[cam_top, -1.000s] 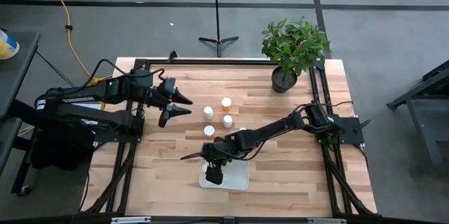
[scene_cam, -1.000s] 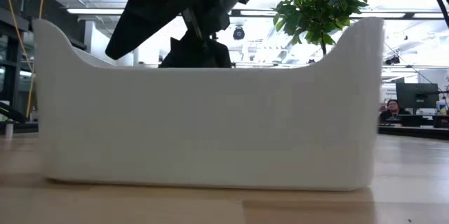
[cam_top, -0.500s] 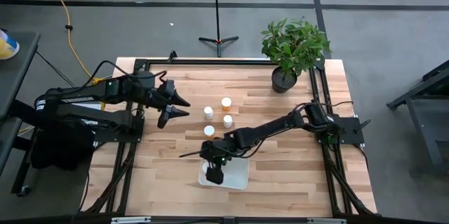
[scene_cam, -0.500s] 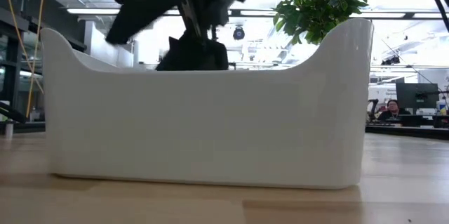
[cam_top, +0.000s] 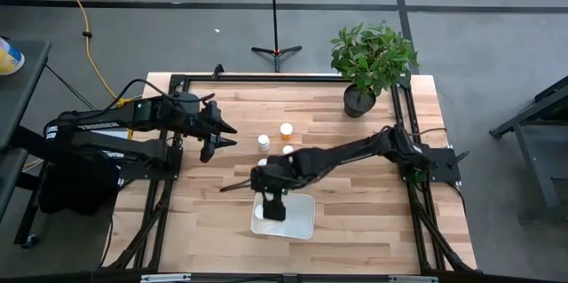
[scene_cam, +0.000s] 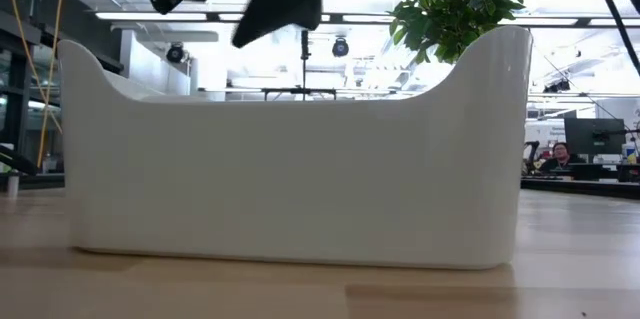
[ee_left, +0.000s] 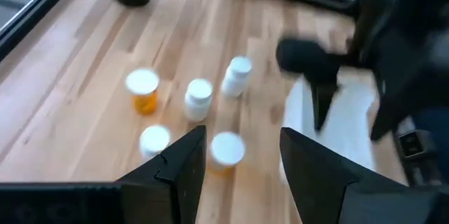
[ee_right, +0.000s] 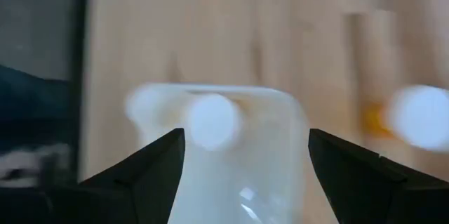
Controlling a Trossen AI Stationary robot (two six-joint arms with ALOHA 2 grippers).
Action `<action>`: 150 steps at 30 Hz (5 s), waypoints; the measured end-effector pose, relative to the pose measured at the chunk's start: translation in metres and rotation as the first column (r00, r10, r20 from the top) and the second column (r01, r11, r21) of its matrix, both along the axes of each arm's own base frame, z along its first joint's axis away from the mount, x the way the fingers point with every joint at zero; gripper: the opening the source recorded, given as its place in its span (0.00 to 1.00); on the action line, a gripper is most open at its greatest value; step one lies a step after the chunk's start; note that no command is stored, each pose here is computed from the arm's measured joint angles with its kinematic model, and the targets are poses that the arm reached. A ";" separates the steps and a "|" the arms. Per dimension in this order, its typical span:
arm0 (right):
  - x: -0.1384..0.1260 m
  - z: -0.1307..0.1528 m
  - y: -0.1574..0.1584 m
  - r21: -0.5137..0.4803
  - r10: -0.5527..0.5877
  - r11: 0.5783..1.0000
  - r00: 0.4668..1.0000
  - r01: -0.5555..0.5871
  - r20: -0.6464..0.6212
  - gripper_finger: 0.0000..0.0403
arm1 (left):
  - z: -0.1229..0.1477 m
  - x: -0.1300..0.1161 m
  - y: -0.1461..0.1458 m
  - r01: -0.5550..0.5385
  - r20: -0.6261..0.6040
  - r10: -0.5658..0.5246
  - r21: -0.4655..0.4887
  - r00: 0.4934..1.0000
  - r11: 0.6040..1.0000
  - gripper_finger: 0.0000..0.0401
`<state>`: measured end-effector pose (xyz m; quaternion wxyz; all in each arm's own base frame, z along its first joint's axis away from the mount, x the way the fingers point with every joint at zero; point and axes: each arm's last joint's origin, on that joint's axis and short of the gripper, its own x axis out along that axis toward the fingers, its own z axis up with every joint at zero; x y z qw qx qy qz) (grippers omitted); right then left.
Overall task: Pick and place pill bottles into a basket
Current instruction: Put the middle white pill bottle in the white bin
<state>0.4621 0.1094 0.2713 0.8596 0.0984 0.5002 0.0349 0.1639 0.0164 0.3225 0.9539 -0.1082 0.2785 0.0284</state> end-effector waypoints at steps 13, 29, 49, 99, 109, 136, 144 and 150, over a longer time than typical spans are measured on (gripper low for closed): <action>-0.018 0.019 -0.052 -0.135 -0.057 0.990 0.975 0.028 -0.215 0.73 | -0.022 -0.022 0.002 -0.007 -0.322 0.065 0.179 0.945 0.984 0.54; -0.022 0.014 -0.096 -0.162 -0.099 0.985 0.949 0.052 -0.300 0.73 | -0.020 -0.053 0.000 -0.048 -0.360 0.122 0.209 0.925 0.977 0.54; -0.011 -0.013 -0.128 -0.059 -0.068 0.997 0.929 0.050 -0.364 0.73 | -0.017 -0.060 0.000 -0.067 -0.333 0.132 0.199 0.933 0.978 0.54; -0.004 -0.039 -0.170 0.041 -0.311 0.930 0.841 0.366 -0.443 0.73 | -0.017 -0.058 -0.004 -0.045 -0.317 0.059 0.051 0.947 0.998 0.54; 0.001 -0.053 -0.172 0.035 -0.371 0.899 0.802 0.436 -0.468 0.85 | -0.017 -0.058 -0.004 -0.045 -0.317 0.059 0.051 0.947 0.998 0.54; 0.001 -0.078 -0.173 -0.050 -0.420 0.879 0.720 0.475 -0.552 0.92 | -0.017 -0.058 -0.004 -0.046 -0.319 0.059 0.051 0.946 0.998 0.54; 0.000 -0.078 -0.168 -0.052 -0.414 0.882 0.716 0.469 -0.563 0.83 | -0.018 -0.059 -0.004 -0.048 -0.328 0.061 0.048 0.943 0.998 0.54; 0.001 -0.078 -0.166 -0.054 -0.413 0.884 0.721 0.465 -0.556 0.75 | -0.018 -0.059 -0.004 -0.048 -0.328 0.061 0.048 0.943 0.998 0.54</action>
